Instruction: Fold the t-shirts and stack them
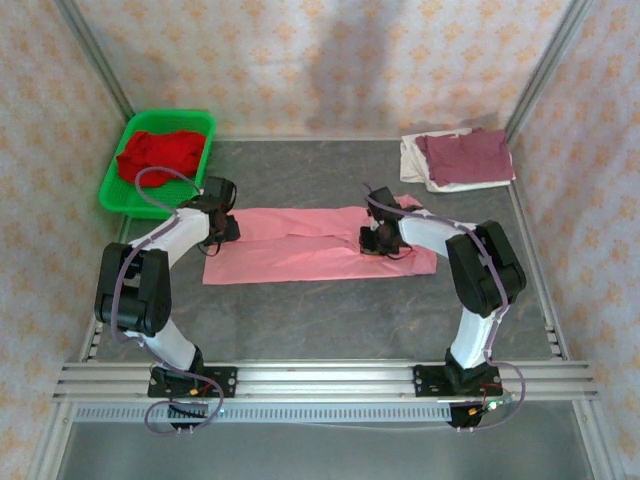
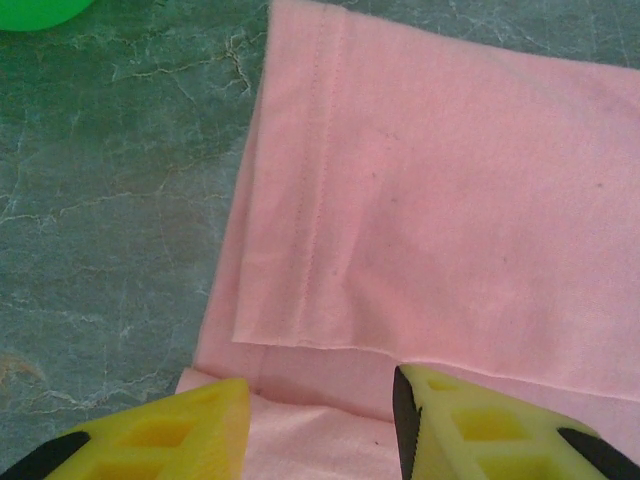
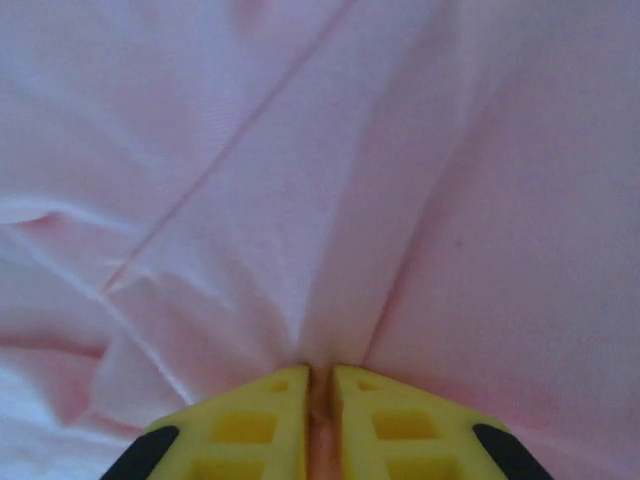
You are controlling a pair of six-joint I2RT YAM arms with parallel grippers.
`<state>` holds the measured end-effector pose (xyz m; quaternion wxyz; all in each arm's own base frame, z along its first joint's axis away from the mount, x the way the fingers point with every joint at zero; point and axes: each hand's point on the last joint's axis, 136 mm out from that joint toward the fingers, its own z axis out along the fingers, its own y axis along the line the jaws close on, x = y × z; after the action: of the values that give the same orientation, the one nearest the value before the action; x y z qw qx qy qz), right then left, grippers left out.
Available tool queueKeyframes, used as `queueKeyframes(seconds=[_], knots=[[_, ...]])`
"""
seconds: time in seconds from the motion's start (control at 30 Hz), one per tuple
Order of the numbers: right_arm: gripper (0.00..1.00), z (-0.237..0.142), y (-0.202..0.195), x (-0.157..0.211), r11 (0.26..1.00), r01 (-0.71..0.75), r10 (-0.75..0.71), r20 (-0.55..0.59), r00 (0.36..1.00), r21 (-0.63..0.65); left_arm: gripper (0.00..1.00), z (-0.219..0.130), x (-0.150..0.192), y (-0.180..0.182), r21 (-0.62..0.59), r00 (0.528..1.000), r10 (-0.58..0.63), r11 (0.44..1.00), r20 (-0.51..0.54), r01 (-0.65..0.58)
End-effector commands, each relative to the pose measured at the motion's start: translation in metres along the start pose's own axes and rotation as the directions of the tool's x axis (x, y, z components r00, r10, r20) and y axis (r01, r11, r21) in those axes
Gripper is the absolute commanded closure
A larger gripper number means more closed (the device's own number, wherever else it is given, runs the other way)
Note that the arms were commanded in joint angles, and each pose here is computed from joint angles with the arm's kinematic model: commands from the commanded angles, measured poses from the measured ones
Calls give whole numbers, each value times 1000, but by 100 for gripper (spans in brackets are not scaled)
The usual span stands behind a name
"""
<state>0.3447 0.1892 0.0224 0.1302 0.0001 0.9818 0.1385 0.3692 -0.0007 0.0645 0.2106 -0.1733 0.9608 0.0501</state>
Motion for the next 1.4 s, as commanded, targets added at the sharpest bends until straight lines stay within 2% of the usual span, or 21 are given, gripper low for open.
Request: queueKeyframes(seconds=[0.0, 0.13, 0.3, 0.53, 0.67, 0.73, 0.93, 1.1, 1.23, 1.37], knots=[[86, -3, -3, 25, 1000, -2, 3, -47, 999, 8, 57, -5, 0, 1, 4, 1000, -17, 1000, 20, 17], [86, -11, -1, 28, 1000, -1, 1, -36, 999, 7, 57, -7, -1, 0, 3, 999, -19, 1000, 28, 19], [83, -29, 6, 10, 1000, -8, 8, 21, 1000, 4, 57, -4, -1, 0, 5, 999, -29, 1000, 27, 29], [79, -59, -12, -23, 987, -161, 160, 179, 971, -13, 57, 7, -1, 1, 4, 999, -34, 999, -3, 34], [81, -42, -38, -24, 970, -237, 228, 132, 965, 58, 58, 16, -8, -6, 25, 999, -37, 999, -35, 37], [82, -35, -54, -23, 956, -269, 251, 143, 957, 121, 58, 20, -14, -12, 45, 998, -42, 998, -40, 43], [82, -12, -78, -16, 925, -316, 293, 135, 947, 212, 68, 36, -21, -24, 69, 995, -37, 997, -89, 43], [82, 4, -77, -14, 922, -329, 313, 107, 944, 203, 68, 56, 2, -14, 110, 973, -136, 981, -184, 158], [82, 13, -72, -27, 924, -331, 316, 107, 943, 192, 68, 56, 32, 5, 92, 954, -202, 970, -222, 227], [82, 26, -62, -51, 932, -322, 307, 108, 946, 166, 68, 46, 67, 23, 107, 913, -304, 933, -272, 343]])
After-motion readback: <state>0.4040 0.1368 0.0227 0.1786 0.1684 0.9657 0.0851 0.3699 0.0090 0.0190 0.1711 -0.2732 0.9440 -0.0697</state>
